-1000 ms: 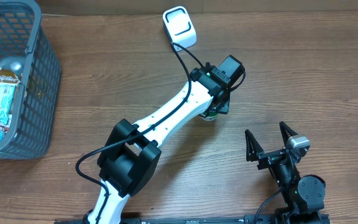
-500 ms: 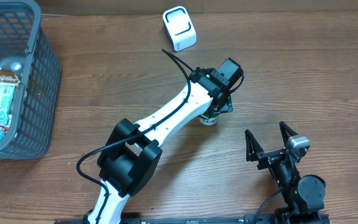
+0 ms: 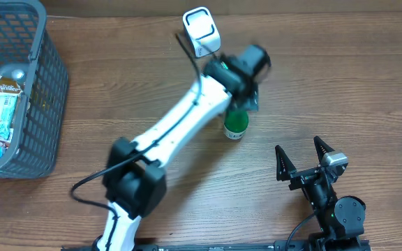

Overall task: Scan the item barcode
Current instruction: 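Lower the jar onto the table in front of the scanner and release, then return the left gripper to the basket and grasp the yellow soap bottle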

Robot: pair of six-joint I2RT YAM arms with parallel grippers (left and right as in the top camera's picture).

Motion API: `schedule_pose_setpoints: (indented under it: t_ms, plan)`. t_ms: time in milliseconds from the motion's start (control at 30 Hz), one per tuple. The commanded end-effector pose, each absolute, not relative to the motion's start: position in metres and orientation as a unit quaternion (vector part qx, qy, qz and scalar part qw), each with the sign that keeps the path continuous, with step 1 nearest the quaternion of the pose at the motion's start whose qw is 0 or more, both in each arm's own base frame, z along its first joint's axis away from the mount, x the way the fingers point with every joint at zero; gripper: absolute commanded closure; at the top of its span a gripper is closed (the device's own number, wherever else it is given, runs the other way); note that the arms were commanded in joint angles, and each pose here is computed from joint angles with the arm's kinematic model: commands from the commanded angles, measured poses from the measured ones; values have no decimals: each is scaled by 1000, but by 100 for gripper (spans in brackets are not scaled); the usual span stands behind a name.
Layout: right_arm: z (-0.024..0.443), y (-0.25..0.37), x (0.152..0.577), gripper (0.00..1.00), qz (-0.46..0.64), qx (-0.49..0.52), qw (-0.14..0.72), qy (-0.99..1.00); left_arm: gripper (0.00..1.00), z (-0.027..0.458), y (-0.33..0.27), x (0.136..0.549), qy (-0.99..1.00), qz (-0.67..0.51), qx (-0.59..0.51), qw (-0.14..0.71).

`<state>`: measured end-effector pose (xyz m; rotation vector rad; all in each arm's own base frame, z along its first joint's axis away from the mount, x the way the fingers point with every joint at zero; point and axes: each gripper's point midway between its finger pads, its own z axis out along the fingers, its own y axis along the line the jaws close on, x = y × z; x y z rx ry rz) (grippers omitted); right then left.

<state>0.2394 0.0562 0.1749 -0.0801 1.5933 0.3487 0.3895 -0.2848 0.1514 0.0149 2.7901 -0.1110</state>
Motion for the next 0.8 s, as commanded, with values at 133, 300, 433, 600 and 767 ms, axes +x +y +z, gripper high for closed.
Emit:
schedule_pose_setpoints:
  t_ms: [133,300,433,600,767]
  plan:
    - [172,54,240,0,152,-30,686,711,4,346,-156,430,926,14,78,370]
    - [172,54,240,0,152,-30,686,711,2,389,-69,431,908,66,54,410]
    - [172,54,240,0,152,-30,686,711,2,403,9,429,902,107,-15,419]
    - [172,54,240,0,152,-30,686,711,0,402,91,421,901,131,-82,406]
    - [172,54,240,0,152,-30,686,711,0,394,152,413,898,108,-135,403]
